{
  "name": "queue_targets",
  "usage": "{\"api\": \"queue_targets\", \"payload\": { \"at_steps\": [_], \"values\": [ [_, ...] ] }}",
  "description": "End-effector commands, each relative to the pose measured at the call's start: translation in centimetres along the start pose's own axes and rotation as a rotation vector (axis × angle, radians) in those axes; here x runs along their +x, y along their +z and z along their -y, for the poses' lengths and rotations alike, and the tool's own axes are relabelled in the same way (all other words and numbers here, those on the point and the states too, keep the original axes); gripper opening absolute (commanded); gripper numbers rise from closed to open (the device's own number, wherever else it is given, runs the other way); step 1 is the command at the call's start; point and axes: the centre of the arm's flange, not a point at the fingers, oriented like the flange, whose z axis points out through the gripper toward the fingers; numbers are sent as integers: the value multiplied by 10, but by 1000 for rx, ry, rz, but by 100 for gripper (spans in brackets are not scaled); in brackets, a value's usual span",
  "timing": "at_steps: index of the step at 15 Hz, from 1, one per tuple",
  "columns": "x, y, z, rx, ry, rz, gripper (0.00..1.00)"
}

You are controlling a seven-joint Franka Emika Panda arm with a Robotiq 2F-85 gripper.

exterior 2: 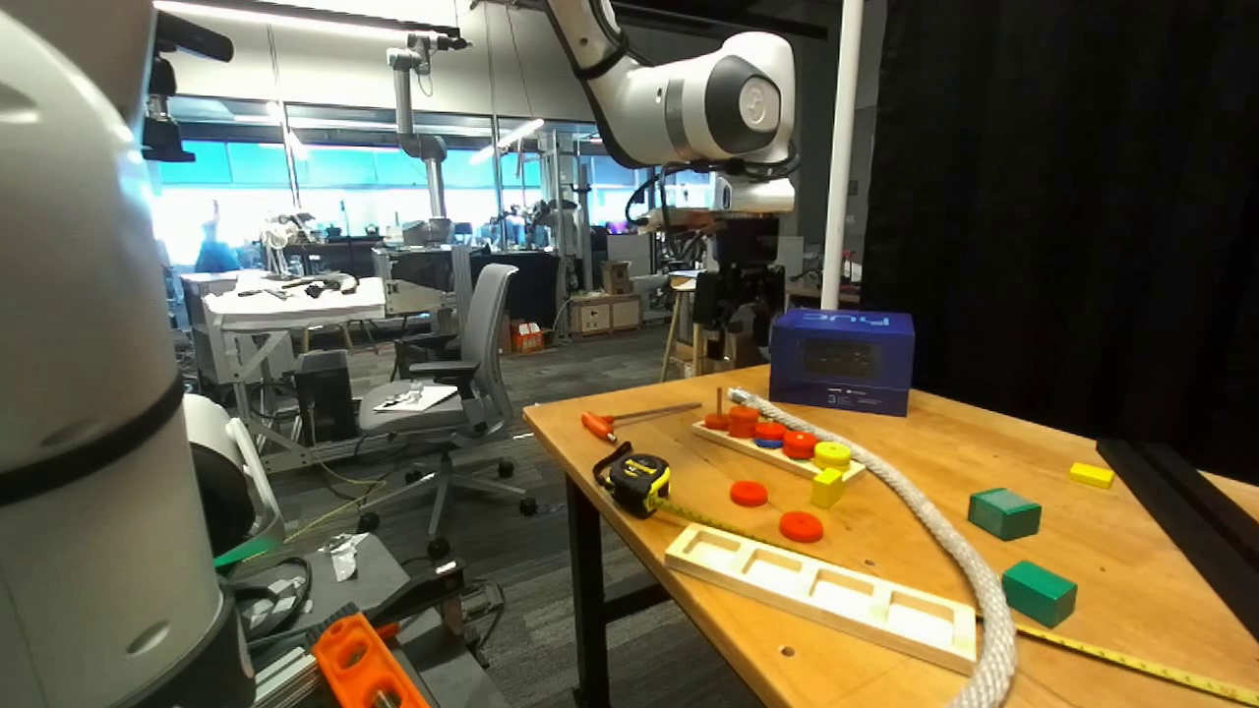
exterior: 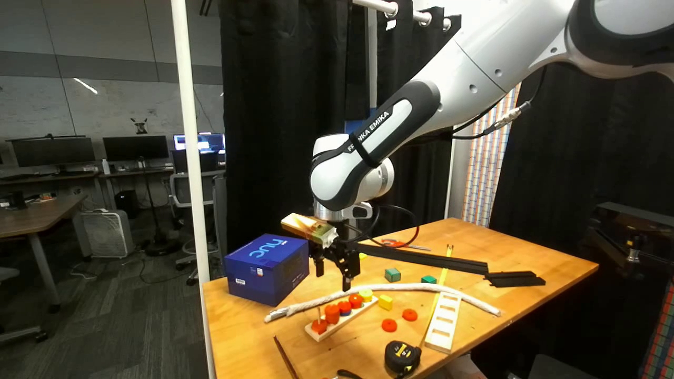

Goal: Pick up the orange objects and put them on the table

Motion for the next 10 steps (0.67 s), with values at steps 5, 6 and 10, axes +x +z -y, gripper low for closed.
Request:
{"api": "queue_targets", "payload": {
  "at_steps": [5, 6, 10],
  "values": [
    [-1, 17, -10, 33, 64, 72, 100],
    [-1, 20, -11, 32, 62, 71, 100],
    [0, 33, -15, 24, 61, 70, 100]
  ]
}}
